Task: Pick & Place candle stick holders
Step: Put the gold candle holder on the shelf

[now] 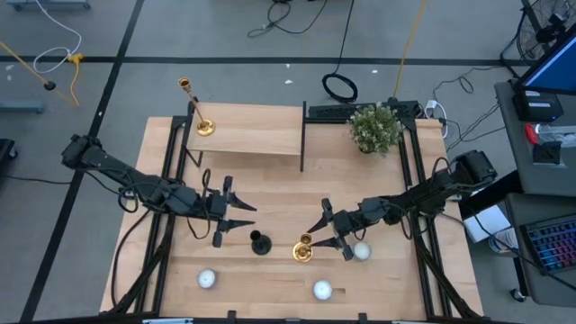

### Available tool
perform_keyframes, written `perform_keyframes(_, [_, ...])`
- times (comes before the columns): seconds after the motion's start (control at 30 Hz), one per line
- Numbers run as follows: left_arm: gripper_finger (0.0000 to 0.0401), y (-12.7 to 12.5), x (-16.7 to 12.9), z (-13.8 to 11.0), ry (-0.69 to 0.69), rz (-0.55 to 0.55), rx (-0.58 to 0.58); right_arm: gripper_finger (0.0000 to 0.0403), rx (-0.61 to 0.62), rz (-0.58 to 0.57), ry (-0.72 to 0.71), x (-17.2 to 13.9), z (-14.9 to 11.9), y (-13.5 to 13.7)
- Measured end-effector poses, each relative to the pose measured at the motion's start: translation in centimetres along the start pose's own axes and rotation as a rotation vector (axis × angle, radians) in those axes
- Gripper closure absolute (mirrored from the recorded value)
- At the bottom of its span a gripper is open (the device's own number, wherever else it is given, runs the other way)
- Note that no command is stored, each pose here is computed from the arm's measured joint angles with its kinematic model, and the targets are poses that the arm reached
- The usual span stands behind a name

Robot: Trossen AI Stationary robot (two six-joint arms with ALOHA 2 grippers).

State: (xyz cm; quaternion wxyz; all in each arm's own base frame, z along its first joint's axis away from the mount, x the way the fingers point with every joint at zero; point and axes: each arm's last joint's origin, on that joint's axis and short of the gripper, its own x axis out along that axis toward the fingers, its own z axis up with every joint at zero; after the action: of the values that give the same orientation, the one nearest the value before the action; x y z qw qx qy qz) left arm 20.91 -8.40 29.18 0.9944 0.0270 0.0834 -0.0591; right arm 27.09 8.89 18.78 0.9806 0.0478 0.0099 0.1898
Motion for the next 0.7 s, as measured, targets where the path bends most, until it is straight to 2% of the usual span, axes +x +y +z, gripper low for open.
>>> perform_keyframes(0.2, [0.0238,0.0,0.0,0.0,0.0,0.0,0.0,0.0232,0.016,0.015,0.0,0.2,0.1,0.4])
perform_keyframes(0.33, [0.0238,0.0,0.0,0.0,0.0,0.01,0.0,0.0232,-0.013,0.035,-0.006,1.5,0.6,0.9])
perform_keyframes(0.5, [0.0238,0.1,0.0,0.0,0.001,0.022,0.001,0.0232,-0.014,0.045,0.01,3.2,0.2,1.0])
perform_keyframes(0.7, [0.0238,0.0,0.0,-0.1,0.005,0.018,0.003,0.0232,0.001,0.043,0.035,3.8,-0.7,0.9])
